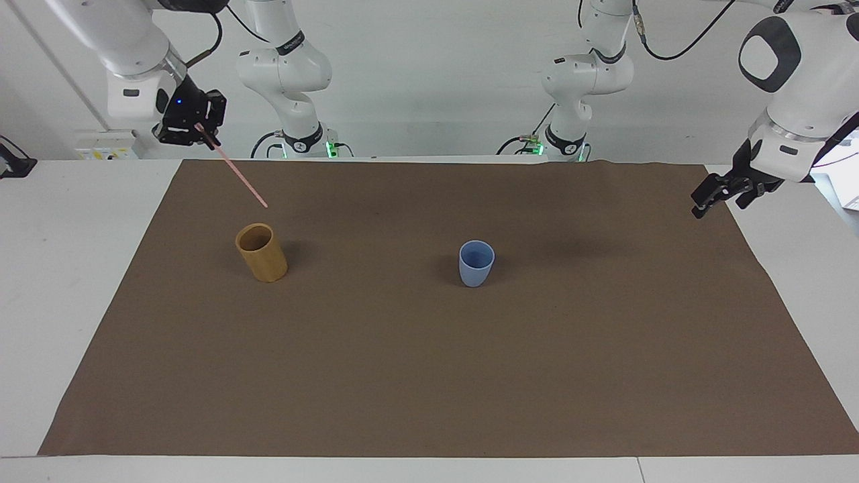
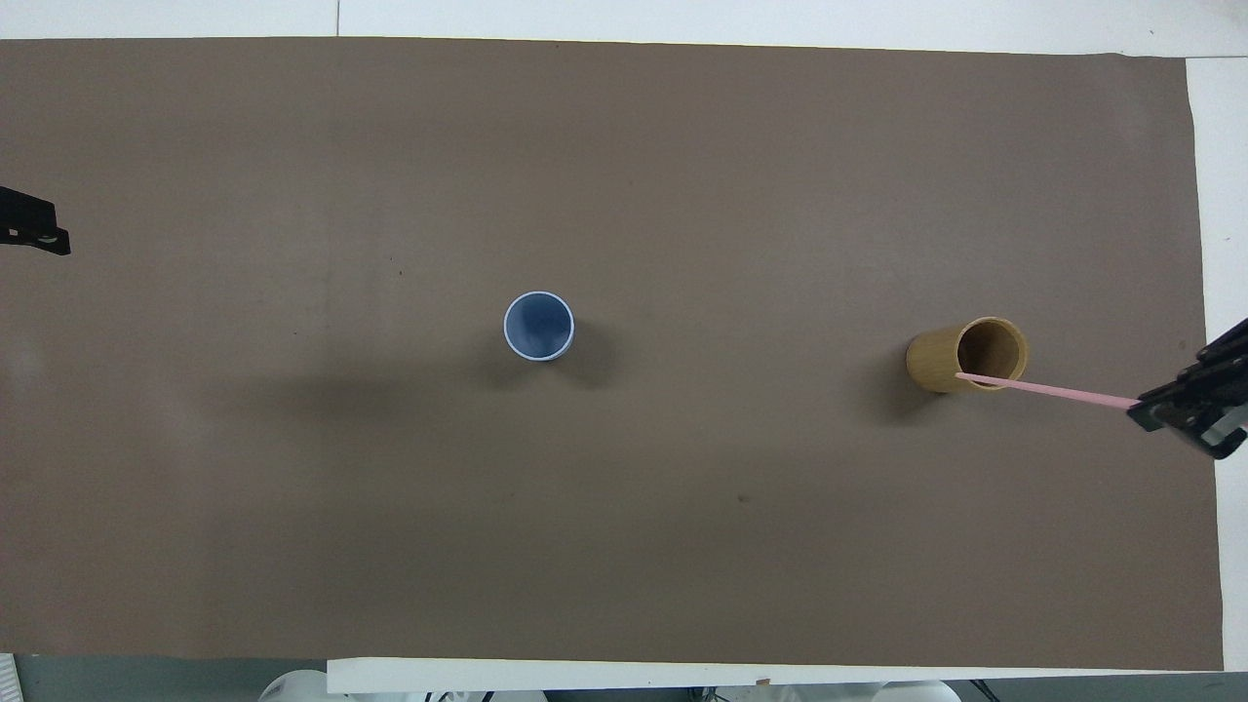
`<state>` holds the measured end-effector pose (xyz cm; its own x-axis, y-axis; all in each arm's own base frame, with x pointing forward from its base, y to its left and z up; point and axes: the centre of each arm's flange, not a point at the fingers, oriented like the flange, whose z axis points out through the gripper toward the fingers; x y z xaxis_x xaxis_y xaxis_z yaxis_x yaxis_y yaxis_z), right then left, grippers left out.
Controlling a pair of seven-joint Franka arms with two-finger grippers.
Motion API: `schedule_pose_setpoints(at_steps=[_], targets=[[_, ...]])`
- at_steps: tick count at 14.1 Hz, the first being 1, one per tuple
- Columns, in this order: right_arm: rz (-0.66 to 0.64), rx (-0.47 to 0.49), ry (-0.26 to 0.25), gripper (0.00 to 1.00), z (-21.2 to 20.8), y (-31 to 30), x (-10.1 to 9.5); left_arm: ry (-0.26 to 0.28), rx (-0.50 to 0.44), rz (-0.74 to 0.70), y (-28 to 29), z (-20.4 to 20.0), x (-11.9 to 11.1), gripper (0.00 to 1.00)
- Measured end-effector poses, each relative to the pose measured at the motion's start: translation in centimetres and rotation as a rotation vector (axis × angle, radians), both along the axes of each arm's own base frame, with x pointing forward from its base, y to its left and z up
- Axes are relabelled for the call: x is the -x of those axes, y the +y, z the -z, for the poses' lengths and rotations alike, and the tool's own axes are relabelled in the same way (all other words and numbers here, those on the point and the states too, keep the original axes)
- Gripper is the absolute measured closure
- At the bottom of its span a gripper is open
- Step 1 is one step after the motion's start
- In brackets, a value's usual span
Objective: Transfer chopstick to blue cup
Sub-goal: 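Lift the pink stick from the brown cup with the right gripper, then lower the pink stick into the blue cup with the right gripper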
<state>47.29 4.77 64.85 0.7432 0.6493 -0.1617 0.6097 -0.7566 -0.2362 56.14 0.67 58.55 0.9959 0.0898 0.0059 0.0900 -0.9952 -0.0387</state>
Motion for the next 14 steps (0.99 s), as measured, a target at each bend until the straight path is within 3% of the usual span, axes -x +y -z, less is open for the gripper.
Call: schedule_pose_setpoints(at_steps=[2,6,10,14], targets=[[0.042,0.027,-0.026,0.92,0.5,9.5,0.3,0.0,0.0,0.003,-0.2,0.0,0.0,0.0],[0.177,-0.024,-0.073,0.92,4.1,26.3,1.9,0.0,0.0,0.005,-0.3,0.0,0.0,0.0],[0.263,-0.059,-0.075,0.92,8.0,33.2,2.0,0.0,0.0,0.004,-0.2,0.0,0.0,0.0],[0.296,-0.08,-0.088,0.92,10.9,33.9,0.2,0.0,0.0,0.004,-0.2,0.0,0.0,0.0]])
